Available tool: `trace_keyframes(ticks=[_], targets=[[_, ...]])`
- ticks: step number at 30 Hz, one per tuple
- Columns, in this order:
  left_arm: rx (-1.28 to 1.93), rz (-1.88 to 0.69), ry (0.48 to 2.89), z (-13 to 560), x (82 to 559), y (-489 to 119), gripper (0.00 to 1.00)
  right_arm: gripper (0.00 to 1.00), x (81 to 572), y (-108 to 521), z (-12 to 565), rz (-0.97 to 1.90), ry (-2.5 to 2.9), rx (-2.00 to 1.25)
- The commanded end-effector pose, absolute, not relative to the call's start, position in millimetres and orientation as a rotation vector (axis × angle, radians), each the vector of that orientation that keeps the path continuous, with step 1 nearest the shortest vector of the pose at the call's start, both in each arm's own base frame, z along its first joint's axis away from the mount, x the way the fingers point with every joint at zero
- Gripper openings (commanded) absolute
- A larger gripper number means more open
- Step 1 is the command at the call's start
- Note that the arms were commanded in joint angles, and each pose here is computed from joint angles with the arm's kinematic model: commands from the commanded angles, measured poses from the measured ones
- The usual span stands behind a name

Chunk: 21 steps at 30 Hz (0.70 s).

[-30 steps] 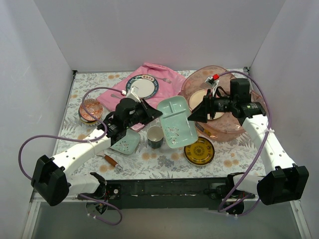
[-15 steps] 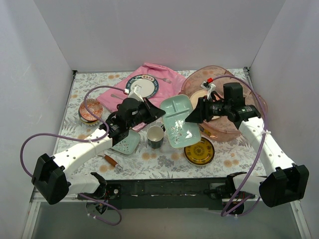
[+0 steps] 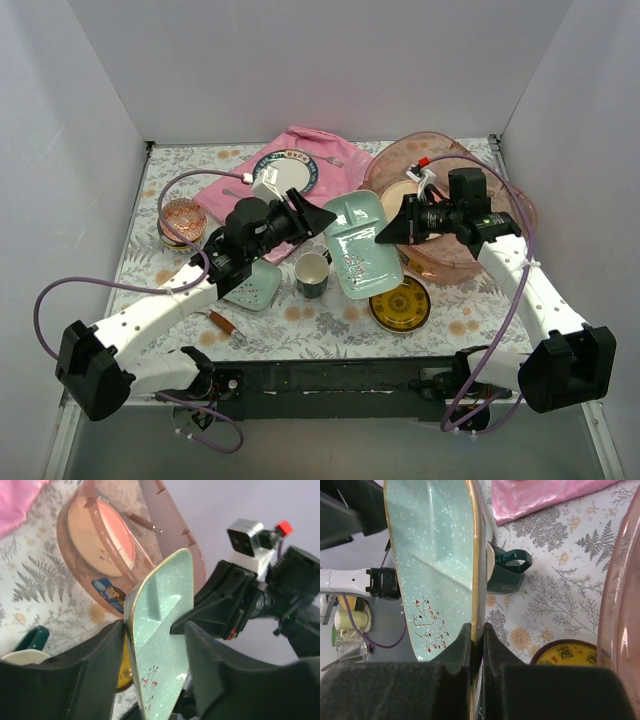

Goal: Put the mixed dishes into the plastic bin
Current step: Pick up the plate at the center of the board.

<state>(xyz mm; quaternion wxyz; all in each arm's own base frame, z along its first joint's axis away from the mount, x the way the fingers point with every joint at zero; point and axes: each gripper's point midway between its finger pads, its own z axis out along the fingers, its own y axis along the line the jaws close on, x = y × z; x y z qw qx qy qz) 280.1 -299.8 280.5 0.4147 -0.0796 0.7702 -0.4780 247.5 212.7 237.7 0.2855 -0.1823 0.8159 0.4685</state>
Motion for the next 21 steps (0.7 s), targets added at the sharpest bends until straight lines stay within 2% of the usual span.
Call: trace_keyframes(ticks=[1, 4, 5, 16, 21], targets=[[-0.125, -1.257, 1.685, 347, 262, -277, 0.63, 0.01, 241, 219, 286, 1.36, 2.001, -0.592], [-0.133, -1.14, 1.668, 342, 262, -255, 0.86, 0.01, 247, 211, 292, 1.353, 1.982, -0.573], [-0.154, -1.089, 1.653, 343, 265, -245, 0.98, 0.01, 247, 209, 297, 1.359, 1.967, -0.577], [-0.193, -0.635, 1.66, 311, 245, -146, 0.98, 0.01, 291, 152, 322, 1.219, 1.891, -0.477], [-0.194, -0.53, 1.619, 300, 229, -112, 0.98, 0.01, 315, 129, 332, 1.143, 1.861, -0.455]])
